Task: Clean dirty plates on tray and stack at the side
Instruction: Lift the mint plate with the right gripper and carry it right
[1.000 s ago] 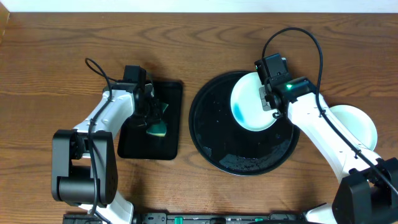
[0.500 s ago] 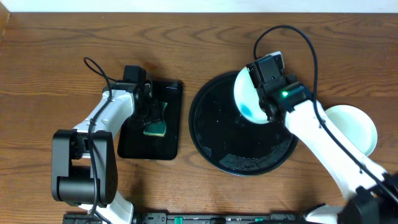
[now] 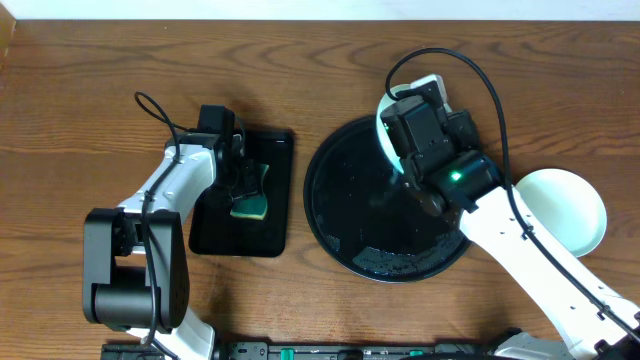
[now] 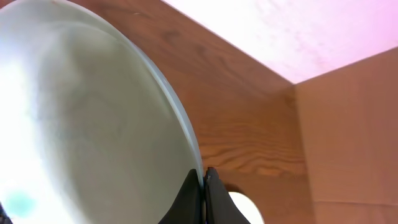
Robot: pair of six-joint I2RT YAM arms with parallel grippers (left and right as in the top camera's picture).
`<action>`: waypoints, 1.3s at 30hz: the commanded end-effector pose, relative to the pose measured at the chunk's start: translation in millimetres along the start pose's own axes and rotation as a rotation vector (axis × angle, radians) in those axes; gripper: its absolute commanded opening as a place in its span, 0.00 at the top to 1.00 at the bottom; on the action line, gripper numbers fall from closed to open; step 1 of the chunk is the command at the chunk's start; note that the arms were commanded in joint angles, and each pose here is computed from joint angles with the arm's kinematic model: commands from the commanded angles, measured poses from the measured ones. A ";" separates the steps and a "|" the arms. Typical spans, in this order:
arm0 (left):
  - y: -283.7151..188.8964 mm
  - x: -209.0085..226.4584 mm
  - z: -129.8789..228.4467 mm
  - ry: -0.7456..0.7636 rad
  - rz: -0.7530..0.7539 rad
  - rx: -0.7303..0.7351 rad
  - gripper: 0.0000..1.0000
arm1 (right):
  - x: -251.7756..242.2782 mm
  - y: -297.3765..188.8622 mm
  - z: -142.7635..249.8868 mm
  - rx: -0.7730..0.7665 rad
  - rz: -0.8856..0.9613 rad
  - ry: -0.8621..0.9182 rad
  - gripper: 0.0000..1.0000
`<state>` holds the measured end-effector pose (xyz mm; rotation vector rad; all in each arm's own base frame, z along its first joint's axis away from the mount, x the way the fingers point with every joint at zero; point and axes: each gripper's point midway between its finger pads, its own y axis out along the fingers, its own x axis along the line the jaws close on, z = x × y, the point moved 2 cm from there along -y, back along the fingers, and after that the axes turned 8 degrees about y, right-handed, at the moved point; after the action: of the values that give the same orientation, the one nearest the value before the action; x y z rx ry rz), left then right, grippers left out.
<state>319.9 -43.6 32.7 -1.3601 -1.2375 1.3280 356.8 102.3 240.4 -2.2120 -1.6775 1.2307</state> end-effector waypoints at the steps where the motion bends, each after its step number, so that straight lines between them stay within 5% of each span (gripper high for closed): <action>1: 5.2 6.0 4.6 0.002 -0.024 0.018 0.44 | -10.8 -7.1 -9.2 -0.032 0.070 -0.006 0.99; 39: 5.2 6.0 4.6 0.002 -0.024 0.018 0.44 | -10.6 -6.6 -15.0 -0.053 0.065 0.006 0.99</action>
<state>319.9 -43.6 32.7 -1.3601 -1.2375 1.3280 359.7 102.5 249.5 -2.2777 -1.6759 1.2411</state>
